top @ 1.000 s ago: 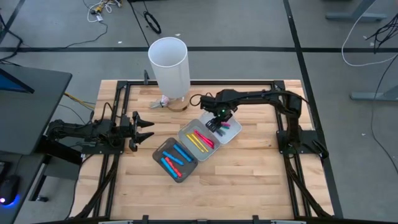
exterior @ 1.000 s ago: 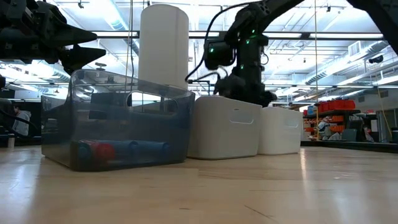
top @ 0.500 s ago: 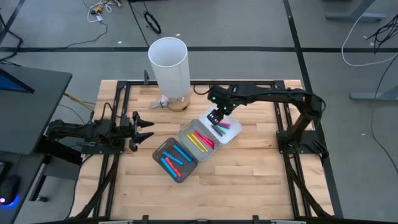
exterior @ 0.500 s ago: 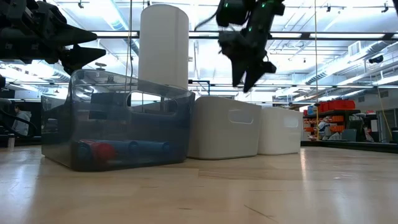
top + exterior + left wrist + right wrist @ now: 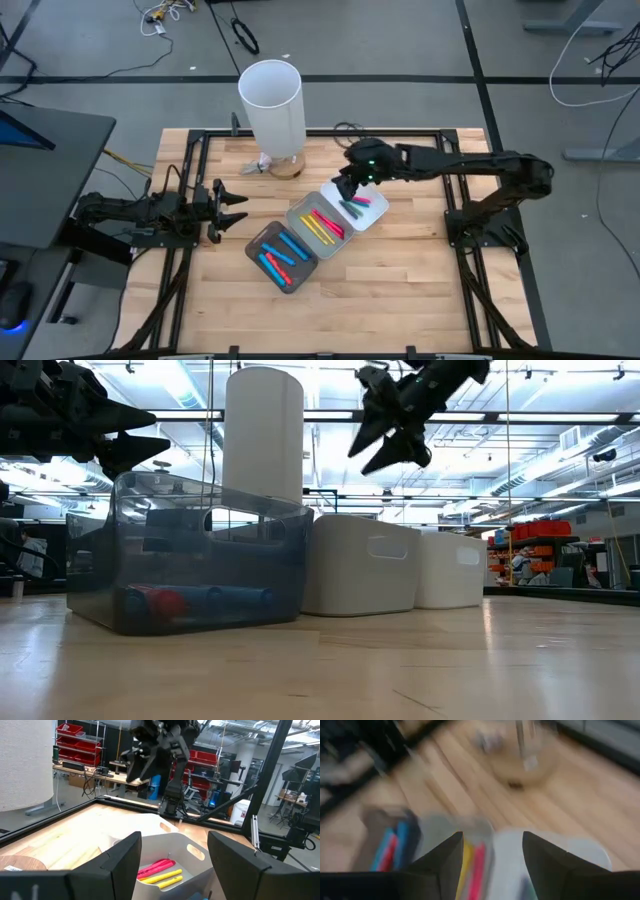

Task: Pick & Place Markers
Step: Return to home position

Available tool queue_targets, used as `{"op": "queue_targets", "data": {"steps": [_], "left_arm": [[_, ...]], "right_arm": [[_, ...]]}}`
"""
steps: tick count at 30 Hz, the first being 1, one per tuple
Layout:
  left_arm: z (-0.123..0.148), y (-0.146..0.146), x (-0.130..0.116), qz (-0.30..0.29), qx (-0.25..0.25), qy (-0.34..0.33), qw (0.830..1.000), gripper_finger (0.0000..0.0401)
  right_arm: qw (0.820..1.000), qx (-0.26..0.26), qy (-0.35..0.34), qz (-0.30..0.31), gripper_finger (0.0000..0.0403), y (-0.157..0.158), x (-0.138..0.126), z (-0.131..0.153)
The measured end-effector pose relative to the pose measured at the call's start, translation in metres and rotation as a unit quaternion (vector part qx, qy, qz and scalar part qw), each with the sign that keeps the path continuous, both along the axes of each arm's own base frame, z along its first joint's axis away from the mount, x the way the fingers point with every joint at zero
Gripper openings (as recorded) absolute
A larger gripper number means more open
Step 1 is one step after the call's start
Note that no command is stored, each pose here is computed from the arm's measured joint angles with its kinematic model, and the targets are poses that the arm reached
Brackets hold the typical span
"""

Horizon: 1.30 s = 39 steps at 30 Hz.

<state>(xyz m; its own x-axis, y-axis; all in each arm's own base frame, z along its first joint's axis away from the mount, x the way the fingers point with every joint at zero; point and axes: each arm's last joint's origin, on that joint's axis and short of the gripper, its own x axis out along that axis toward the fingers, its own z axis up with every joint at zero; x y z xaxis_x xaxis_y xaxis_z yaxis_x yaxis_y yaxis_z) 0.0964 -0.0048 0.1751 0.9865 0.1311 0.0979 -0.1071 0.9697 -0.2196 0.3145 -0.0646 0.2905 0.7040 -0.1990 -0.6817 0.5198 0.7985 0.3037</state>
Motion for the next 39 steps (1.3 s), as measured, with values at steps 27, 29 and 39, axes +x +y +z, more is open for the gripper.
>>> {"op": "queue_targets", "data": {"steps": [27,29,39], "left_arm": [[0.000,0.000,0.000,0.000,0.000,0.000,1.000,0.0234],[0.000,0.000,0.000,0.000,0.000,0.000,1.000,0.0234],[0.000,0.000,0.000,0.000,0.000,0.000,1.000,0.0234]], "right_arm": [[0.891,-0.345,-0.265,-0.131,0.0204,0.004,-0.155,-0.048],[0.890,-0.346,-0.264,-0.133,0.0204,0.006,-0.163,-0.057],[0.891,-0.343,-0.264,-0.136,0.0204,0.014,-0.190,-0.096]]}}
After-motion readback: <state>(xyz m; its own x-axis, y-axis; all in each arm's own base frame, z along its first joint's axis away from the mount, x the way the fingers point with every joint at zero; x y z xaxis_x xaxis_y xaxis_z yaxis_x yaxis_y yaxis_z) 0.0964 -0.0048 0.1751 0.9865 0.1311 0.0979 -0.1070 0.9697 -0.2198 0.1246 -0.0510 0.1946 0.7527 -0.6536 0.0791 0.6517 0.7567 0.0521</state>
